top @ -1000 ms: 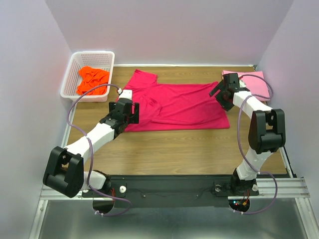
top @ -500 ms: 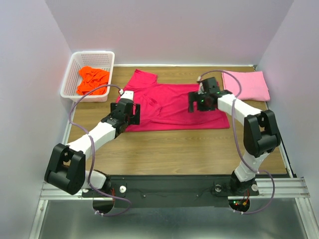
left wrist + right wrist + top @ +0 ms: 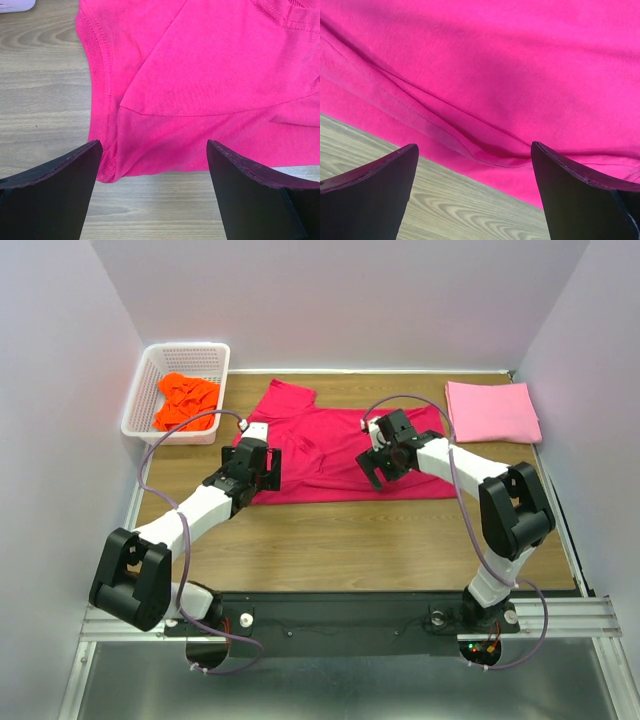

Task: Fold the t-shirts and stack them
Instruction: Fold the tshirt

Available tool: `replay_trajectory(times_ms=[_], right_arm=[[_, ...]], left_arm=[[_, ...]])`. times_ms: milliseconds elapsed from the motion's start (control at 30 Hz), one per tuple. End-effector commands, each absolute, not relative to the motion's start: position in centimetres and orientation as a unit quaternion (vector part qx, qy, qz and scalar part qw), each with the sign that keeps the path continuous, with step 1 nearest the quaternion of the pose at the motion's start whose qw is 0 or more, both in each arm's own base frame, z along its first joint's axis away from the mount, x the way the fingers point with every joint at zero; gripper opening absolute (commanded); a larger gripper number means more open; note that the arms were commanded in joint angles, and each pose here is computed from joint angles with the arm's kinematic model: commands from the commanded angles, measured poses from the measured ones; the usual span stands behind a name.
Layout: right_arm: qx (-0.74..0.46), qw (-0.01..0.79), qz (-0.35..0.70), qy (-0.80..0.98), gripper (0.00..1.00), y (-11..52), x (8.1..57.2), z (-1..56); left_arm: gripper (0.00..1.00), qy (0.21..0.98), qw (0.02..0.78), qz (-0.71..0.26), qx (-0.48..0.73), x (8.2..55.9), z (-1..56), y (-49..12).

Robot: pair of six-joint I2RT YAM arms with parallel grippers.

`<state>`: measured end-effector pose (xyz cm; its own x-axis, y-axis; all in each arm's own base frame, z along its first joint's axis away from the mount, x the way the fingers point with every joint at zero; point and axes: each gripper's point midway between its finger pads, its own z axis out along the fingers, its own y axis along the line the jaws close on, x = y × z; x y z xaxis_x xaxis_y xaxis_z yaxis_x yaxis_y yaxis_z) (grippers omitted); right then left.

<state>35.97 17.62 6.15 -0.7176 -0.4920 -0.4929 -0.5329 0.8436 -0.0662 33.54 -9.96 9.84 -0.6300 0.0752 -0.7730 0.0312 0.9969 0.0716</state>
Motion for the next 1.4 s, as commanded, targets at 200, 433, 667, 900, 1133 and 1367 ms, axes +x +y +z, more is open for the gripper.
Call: replay_trajectory(times_ms=[200, 433, 667, 900, 1133, 1367], right_arm=[[-0.327, 0.257, 0.020, 0.909, 0.82, 19.2, 36.3, 6.5], [-0.337, 0.258, 0.069, 0.903, 0.50, 21.4, 36.5, 7.0], [-0.348, 0.250, 0.078, 0.900, 0.36, 22.0, 36.8, 6.5], [-0.355, 0.238, 0.096, 0.899, 0.32, 22.7, 36.6, 5.7], [-0.359, 0.227, 0.091, 0.901, 0.32, 22.5, 36.5, 4.7], [-0.359, 0.230, 0.086, 0.900, 0.07, 22.5, 36.9, 4.7]], left_arm=[[0.97, 0.898, 0.439, 0.028, 0.019, 33.9, 10.4, -9.8], [0.97, 0.899, 0.437, 0.028, 0.022, 34.0, 10.3, -9.9], [0.97, 0.899, 0.436, 0.028, 0.023, 34.0, 10.3, -9.9], [0.97, 0.900, 0.435, 0.028, 0.021, 33.9, 10.2, -9.8], [0.97, 0.900, 0.435, 0.027, 0.021, 33.9, 10.2, -9.9], [0.97, 0.899, 0.436, 0.026, 0.020, 33.9, 10.3, -9.9]])
